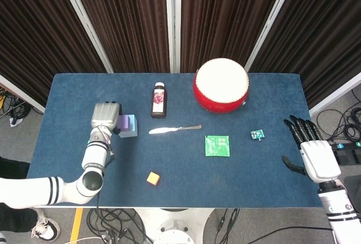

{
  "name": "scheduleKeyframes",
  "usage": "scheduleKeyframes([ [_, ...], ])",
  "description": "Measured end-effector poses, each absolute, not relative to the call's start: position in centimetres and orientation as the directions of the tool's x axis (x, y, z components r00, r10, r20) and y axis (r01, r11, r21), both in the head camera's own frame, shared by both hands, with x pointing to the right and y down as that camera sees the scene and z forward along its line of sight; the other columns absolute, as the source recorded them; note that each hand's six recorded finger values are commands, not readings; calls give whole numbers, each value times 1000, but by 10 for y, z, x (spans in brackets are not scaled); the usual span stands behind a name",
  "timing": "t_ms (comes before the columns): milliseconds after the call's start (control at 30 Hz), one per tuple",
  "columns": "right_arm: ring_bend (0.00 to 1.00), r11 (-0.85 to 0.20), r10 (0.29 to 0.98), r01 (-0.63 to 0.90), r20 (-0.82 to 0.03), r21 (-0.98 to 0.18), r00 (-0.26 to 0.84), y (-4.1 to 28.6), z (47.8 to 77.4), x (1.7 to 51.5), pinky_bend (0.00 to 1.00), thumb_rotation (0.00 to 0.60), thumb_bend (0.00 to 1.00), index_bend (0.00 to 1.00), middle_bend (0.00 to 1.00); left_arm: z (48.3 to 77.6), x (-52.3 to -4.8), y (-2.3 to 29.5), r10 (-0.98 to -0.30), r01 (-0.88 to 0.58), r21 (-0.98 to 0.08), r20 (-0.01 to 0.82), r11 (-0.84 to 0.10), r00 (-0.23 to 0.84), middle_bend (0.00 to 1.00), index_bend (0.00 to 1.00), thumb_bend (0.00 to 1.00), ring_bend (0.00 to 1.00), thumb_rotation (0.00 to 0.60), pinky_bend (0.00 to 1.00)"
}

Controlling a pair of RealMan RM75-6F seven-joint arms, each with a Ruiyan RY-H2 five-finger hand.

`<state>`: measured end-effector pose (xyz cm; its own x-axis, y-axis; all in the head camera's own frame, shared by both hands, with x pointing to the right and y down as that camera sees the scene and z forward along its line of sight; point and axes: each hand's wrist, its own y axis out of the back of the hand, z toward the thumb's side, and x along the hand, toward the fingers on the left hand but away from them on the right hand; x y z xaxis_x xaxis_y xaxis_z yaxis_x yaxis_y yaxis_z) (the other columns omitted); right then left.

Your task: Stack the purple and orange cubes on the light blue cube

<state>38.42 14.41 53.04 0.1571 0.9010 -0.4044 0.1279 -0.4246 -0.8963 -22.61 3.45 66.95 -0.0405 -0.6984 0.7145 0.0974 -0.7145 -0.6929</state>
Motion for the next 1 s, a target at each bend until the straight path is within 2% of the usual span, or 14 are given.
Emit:
scheduleKeyframes([
  [267, 0, -428, 900, 122, -409, -896, 150, 143, 533, 384, 0, 600, 197, 0, 0, 682, -229, 37, -684, 131, -677, 729, -725, -22, 398, 542, 255, 309, 600, 408],
  [1000, 0, -424, 902, 98, -410, -900, 138, 143, 536, 381, 0, 600, 197, 0, 0, 686, -224, 22, -686, 136, -682, 727, -719, 19, 398, 542, 255, 309, 600, 407],
])
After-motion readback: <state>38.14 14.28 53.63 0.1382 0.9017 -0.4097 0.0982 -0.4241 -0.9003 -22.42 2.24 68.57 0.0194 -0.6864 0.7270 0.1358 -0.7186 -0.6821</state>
